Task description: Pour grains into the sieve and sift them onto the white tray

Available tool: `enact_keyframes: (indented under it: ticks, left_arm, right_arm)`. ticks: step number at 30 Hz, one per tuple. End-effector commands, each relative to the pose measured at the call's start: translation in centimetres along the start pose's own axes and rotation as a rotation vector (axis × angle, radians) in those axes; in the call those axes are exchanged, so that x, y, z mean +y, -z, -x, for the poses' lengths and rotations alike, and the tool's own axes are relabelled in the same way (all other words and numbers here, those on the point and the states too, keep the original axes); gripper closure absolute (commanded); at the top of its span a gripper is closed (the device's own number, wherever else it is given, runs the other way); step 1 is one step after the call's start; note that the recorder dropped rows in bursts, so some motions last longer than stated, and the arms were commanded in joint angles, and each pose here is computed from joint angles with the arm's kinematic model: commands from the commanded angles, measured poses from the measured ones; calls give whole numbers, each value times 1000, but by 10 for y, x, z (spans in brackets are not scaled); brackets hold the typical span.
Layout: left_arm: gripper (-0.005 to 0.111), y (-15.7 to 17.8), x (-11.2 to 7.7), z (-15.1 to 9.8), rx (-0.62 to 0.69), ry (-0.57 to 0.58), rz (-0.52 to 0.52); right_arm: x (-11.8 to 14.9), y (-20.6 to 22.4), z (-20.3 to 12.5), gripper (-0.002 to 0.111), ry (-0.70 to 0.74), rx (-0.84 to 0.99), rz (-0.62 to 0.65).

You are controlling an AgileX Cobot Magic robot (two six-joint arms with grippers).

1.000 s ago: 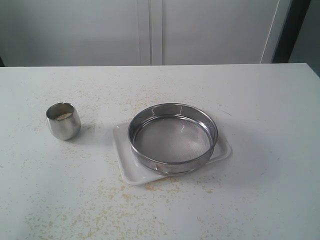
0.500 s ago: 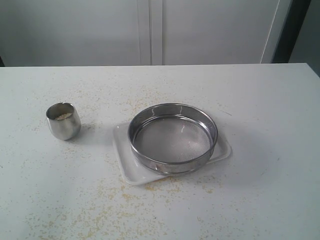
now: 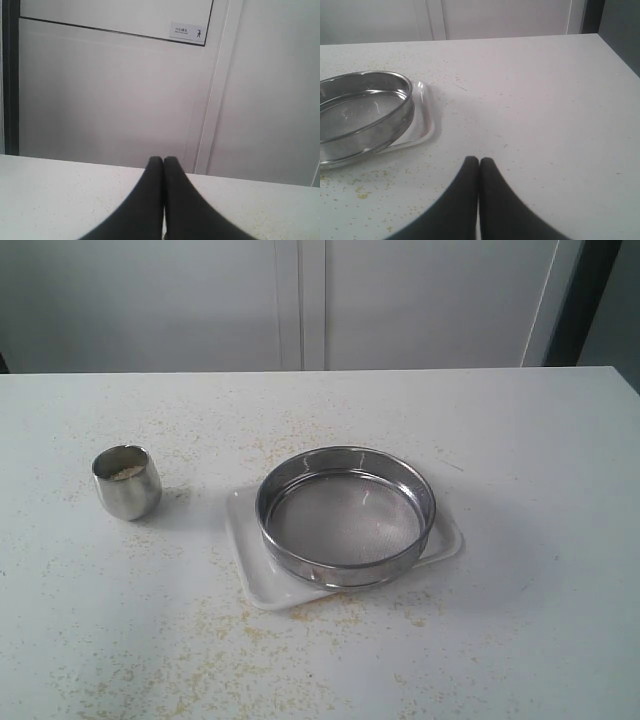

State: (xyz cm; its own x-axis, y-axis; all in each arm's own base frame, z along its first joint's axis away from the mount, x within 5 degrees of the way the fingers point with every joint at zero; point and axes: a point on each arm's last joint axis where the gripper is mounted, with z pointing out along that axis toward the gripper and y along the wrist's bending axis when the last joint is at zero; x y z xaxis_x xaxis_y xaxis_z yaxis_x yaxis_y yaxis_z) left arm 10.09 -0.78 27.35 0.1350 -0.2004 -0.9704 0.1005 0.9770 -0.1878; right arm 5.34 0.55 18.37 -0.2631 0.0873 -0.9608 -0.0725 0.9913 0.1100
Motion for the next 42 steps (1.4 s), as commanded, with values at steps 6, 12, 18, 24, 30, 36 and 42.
enact_keyframes:
  ticks: [6,12,18,24,30,36,42]
  left_arm:
    - [107,-89,-9,7,58,-141,-47]
    - [106,-121,-10,-15,129,-157,-91]
    - [61,-133,-20,-29,99,-234,-228]
    - [2,-146,-18,-59,189,-179,-250]
    - [2,-152,-16,-80,247,-182,-263]
    - [2,-159,-18,-91,156,-184,-314]
    - [2,-163,-12,-123,266,-180,-305]
  right_arm:
    - [0,0,-1,108,-4,-3,-4]
    - [0,0,-1,108,-4,-3,-4]
    - [0,0,-1,108,-4,-3,-4]
    - [0,0,-1,108,-4,-3,-4]
    - [0,0,-1,108,-4,-3,-4]
    - [0,0,-1,108,-4,-3,-4]
    - [0,0,-1,108,-4,-3,-4]
